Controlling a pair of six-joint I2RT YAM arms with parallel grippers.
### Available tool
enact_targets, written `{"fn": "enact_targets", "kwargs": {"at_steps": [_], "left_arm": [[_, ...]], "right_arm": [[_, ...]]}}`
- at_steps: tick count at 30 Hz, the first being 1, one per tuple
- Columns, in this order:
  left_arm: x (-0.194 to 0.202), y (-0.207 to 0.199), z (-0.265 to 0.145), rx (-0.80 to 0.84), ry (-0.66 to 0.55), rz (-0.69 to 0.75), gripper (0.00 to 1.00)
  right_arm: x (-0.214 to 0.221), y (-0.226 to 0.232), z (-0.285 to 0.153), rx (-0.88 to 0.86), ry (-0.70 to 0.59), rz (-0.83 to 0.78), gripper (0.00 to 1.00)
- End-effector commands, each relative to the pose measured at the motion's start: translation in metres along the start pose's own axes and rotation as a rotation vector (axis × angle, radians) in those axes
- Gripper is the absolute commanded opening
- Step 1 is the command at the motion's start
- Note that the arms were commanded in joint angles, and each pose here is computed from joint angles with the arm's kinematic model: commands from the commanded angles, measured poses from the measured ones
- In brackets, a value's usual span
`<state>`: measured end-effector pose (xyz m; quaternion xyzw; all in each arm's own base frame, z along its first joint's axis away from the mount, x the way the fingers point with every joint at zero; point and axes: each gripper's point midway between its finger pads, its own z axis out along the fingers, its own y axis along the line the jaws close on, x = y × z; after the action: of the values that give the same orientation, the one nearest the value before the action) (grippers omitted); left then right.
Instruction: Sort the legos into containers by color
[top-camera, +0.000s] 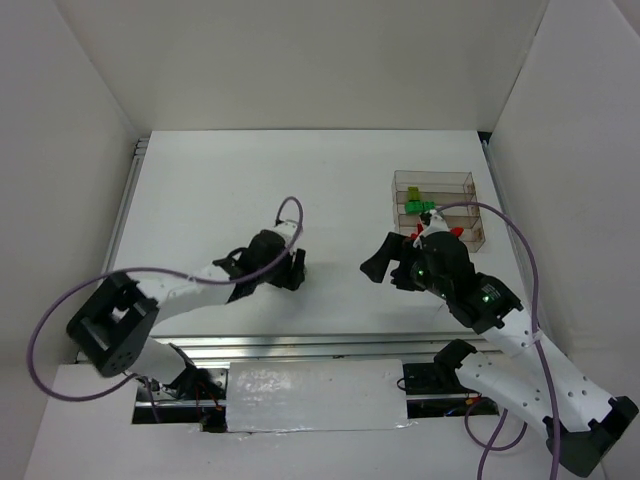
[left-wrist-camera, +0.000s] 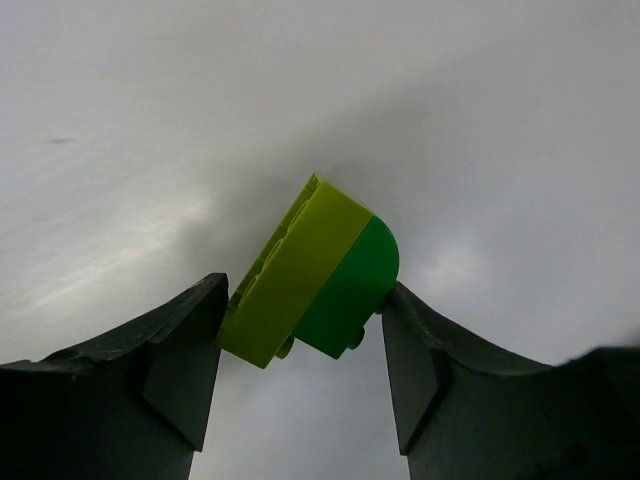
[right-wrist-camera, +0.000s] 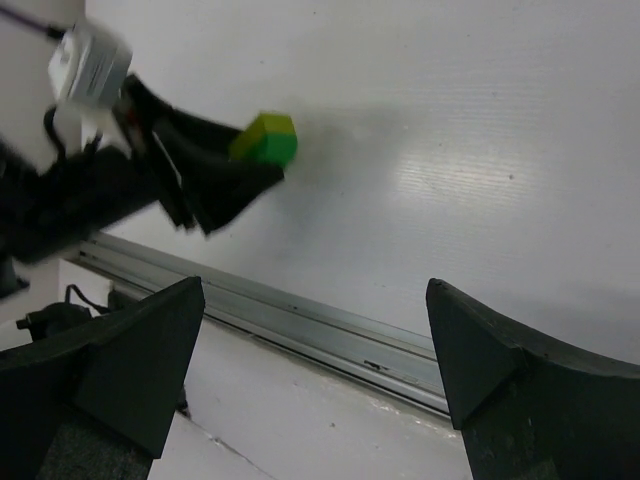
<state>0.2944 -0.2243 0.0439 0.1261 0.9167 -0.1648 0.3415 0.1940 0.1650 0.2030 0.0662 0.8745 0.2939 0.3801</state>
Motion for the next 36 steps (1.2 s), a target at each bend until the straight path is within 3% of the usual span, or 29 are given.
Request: {"fn": "enact_targets", "kwargs": {"at_steps": [1, 3, 7, 10, 15, 20, 30, 36], "left_arm": [[-0.034, -0.097, -0.054, 0.289, -0.299, 0.231, 0.00], [-0.050, -0.125, -0.085, 0.411, -0.440, 0.252, 0.00], [-0.034, -0.152, -0.118, 0.579, -0.553, 0.287, 0.00], [-0.034, -0.160, -0.129, 0.594, -0.598, 0.311, 0.00], [-0.035, -0.174, -0.134, 0.618, -0.602, 0.342, 0.00], [-0.041, -0.174, -0.138, 0.598, -0.625, 0.334, 0.00], [-0.043, -0.179, -0.142, 0.610, -0.623, 0.337, 0.00], [-0.036, -0.191, -0.142, 0.641, -0.593, 0.361, 0.04]], "right_arm": [[-0.021, 0.036, 0.001, -0.124, -0.047, 0.075, 0.99], [-0.025, 0.039, 0.002, -0.123, -0.057, 0.130, 0.97], [-0.022, 0.053, 0.002, -0.208, -0.048, 0.180, 0.95], [-0.011, 0.066, 0.002, -0.267, 0.013, 0.186, 0.93], [0.011, 0.077, 0.006, -0.313, 0.091, 0.168, 0.91], [0.036, 0.061, 0.023, -0.230, 0.139, 0.154, 0.89], [0.067, 0.080, 0.027, -0.339, 0.211, 0.051, 0.71], [0.052, 0.074, 0.042, -0.305, 0.105, -0.008, 0.48]]}}
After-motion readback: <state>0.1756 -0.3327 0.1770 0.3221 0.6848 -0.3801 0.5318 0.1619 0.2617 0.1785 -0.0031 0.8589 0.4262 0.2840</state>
